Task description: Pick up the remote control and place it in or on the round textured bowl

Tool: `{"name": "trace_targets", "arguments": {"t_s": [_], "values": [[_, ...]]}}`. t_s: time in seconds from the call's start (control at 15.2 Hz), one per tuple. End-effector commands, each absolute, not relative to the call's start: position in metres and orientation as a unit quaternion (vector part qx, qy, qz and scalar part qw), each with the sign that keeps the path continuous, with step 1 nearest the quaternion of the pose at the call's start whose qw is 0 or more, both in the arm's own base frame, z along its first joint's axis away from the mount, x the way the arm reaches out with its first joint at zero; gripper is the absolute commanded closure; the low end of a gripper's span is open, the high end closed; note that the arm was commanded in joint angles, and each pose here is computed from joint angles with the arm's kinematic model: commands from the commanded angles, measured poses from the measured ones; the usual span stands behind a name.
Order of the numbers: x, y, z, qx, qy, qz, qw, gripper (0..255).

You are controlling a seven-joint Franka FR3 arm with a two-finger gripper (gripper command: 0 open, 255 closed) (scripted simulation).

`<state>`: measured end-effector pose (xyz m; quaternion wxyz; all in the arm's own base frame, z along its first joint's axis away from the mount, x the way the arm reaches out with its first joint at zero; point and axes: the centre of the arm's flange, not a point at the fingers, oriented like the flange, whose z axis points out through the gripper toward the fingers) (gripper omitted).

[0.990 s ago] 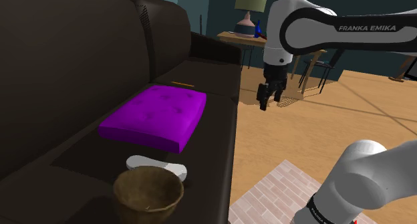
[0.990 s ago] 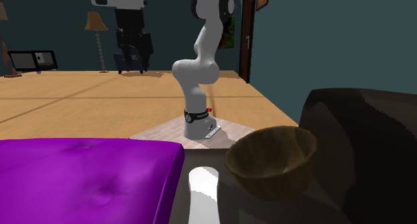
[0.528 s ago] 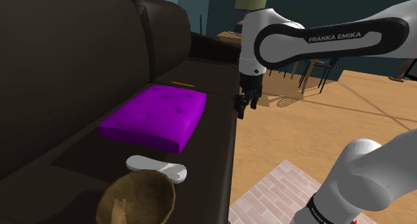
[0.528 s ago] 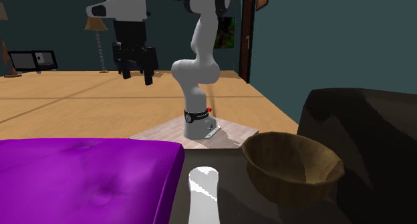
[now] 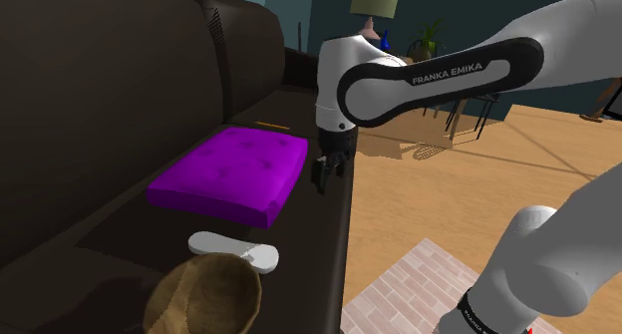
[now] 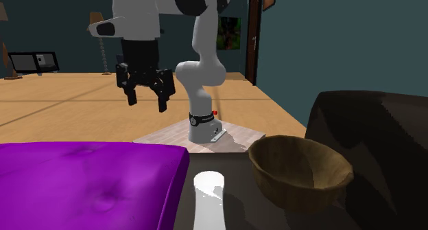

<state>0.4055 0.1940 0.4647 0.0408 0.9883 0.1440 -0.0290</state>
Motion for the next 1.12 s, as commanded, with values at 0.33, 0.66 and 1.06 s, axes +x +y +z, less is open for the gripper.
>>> {"name": "trace_targets", "arguments": {"t_s": [0.33,0.66,1.06], "values": [[0.429,0.272,0.430,0.978,0.206,-0.019,0.029,0],[0.440,0.330,0.406,0.968,0.250,-0.011,0.021,0],[0.446,0.400,0.380,0.953,0.301,-0.003,0.010,0]]}}
